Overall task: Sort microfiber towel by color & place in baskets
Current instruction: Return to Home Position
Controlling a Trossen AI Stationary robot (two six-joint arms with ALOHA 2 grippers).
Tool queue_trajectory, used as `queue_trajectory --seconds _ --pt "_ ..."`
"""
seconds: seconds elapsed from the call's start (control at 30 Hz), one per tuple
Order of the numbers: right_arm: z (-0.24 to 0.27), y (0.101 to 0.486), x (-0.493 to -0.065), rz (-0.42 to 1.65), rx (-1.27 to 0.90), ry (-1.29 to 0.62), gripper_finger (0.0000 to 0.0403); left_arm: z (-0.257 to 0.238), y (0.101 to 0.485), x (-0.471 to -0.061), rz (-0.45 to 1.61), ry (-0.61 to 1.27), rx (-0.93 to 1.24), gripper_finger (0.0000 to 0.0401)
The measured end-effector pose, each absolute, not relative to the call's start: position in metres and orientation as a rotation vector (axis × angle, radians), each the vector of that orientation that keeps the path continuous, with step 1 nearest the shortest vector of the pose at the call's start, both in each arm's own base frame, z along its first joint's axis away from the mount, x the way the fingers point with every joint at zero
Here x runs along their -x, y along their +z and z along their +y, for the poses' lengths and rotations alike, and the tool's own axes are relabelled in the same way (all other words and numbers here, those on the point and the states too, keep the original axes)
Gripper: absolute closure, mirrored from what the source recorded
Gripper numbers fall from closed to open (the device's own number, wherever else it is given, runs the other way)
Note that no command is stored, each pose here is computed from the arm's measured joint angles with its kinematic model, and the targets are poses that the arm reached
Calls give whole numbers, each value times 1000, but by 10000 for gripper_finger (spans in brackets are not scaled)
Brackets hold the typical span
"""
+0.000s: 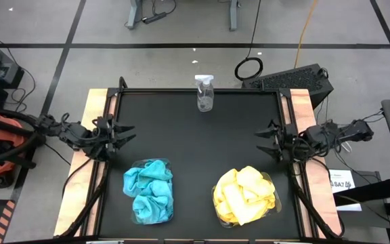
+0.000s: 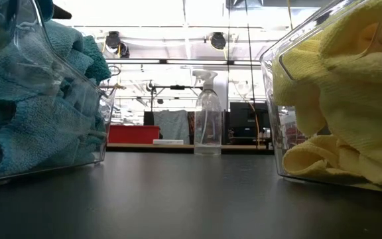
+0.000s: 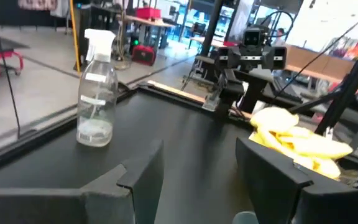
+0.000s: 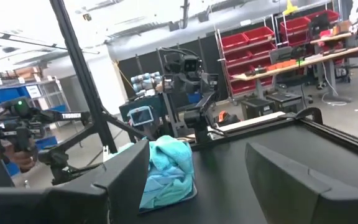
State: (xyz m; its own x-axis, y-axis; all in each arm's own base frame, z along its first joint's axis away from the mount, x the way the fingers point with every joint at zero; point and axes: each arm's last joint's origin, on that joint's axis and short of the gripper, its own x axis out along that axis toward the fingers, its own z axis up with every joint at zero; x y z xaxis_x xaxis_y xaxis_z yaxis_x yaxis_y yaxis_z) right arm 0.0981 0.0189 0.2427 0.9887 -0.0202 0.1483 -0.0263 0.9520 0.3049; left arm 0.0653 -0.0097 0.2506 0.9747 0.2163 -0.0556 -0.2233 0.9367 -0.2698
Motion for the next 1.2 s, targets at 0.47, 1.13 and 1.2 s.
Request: queue_trajectory --seconds 0.47,1.13,1.2 --pt "14 199 -95 -166 -133 -18 145 -21 206 -89 -87 148 170 195" --pt "7 192 -92 -266 -319 -145 145 -25 190 -93 -129 97 97 196" --pt "7 191 -92 -253 -314 -146 145 -25 189 -93 -113 98 70 196"
